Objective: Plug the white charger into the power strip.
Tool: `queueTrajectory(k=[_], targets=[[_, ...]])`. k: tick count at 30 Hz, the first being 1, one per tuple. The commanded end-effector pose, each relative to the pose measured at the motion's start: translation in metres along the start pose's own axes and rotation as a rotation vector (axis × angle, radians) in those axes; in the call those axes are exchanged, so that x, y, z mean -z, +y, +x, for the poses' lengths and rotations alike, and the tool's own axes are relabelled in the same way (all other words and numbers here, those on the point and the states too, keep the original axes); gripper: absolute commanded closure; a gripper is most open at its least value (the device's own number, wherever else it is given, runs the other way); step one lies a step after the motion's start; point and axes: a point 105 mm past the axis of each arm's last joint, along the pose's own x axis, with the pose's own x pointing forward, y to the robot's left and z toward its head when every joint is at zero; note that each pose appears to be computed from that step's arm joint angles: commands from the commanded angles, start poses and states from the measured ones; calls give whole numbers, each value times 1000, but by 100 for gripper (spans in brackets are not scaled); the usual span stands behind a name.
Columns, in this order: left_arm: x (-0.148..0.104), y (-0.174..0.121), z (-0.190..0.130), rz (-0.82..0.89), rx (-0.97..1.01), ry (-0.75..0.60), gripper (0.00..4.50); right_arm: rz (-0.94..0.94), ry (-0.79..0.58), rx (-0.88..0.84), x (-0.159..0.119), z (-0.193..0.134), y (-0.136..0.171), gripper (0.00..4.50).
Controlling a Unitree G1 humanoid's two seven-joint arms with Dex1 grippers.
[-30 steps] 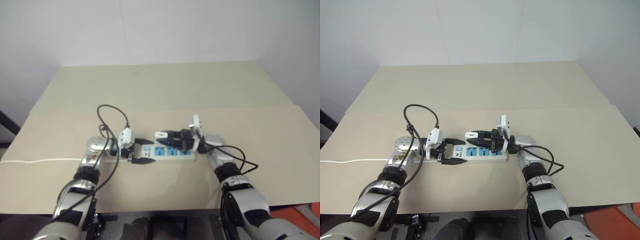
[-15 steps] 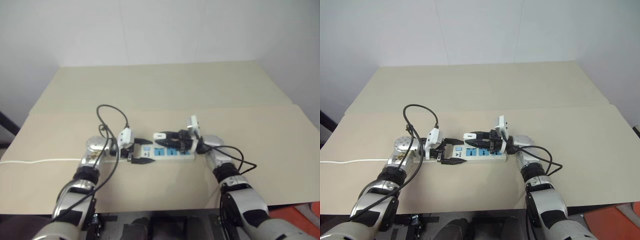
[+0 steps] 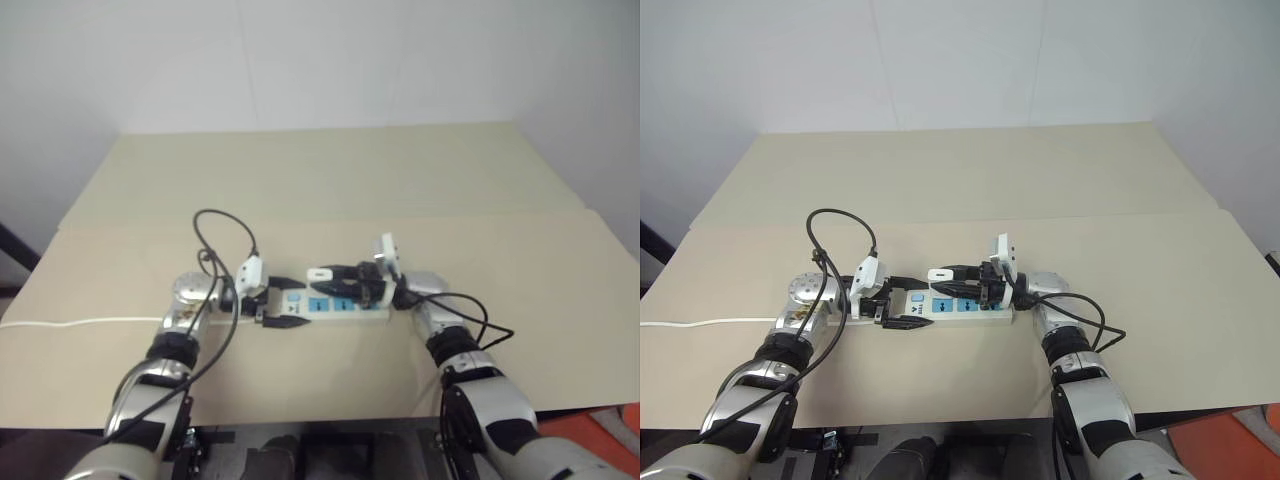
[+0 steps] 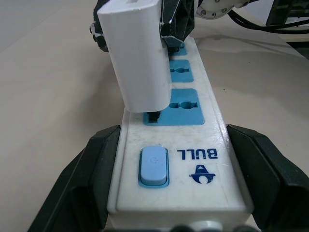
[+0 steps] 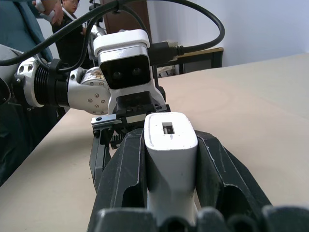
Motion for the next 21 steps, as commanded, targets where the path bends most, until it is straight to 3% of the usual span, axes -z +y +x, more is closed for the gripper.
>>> queueTrajectory(k=[1, 21], targets=[[9, -4, -1, -12, 24, 48, 124, -9, 27, 15, 2, -10, -3, 340], [10, -4, -4, -14, 12, 51, 124, -13, 225, -25, 23, -19, -4, 340]])
